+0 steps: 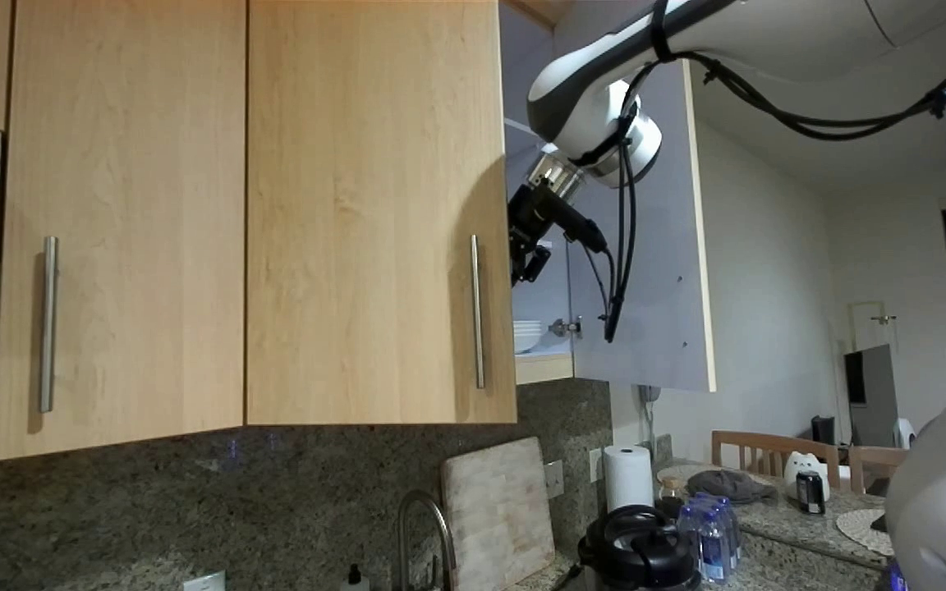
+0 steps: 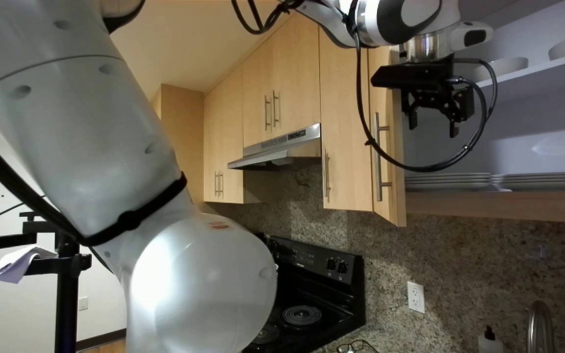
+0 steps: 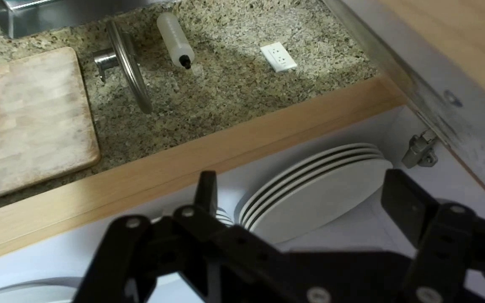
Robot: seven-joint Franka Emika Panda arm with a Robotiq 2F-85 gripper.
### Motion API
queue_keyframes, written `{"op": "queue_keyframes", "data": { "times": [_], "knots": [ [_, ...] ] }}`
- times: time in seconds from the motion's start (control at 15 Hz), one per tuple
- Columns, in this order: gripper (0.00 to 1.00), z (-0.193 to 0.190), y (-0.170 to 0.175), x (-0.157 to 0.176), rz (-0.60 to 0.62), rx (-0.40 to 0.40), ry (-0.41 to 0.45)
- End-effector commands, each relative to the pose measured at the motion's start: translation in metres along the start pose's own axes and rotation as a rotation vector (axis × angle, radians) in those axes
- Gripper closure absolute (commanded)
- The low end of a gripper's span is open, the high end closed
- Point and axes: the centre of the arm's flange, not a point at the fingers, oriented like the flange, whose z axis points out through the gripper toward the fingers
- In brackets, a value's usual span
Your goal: Open the cabinet door
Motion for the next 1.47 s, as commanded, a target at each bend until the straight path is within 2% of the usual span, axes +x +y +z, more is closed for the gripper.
{"op": "queue_keyframes", "data": {
  "times": [0.0,0.4,0.8,1.4],
  "knots": [
    [0.0,0.017,-0.026,-0.03,-0.056,-0.011,0.024],
    [0.0,0.036,-0.056,-0.068,-0.105,-0.009,0.03],
    [0.0,0.032,-0.092,-0.108,-0.196,-0.003,0.019],
    [0.0,0.04,-0.162,-0.132,-0.357,-0.05,-0.026]
  ]
}}
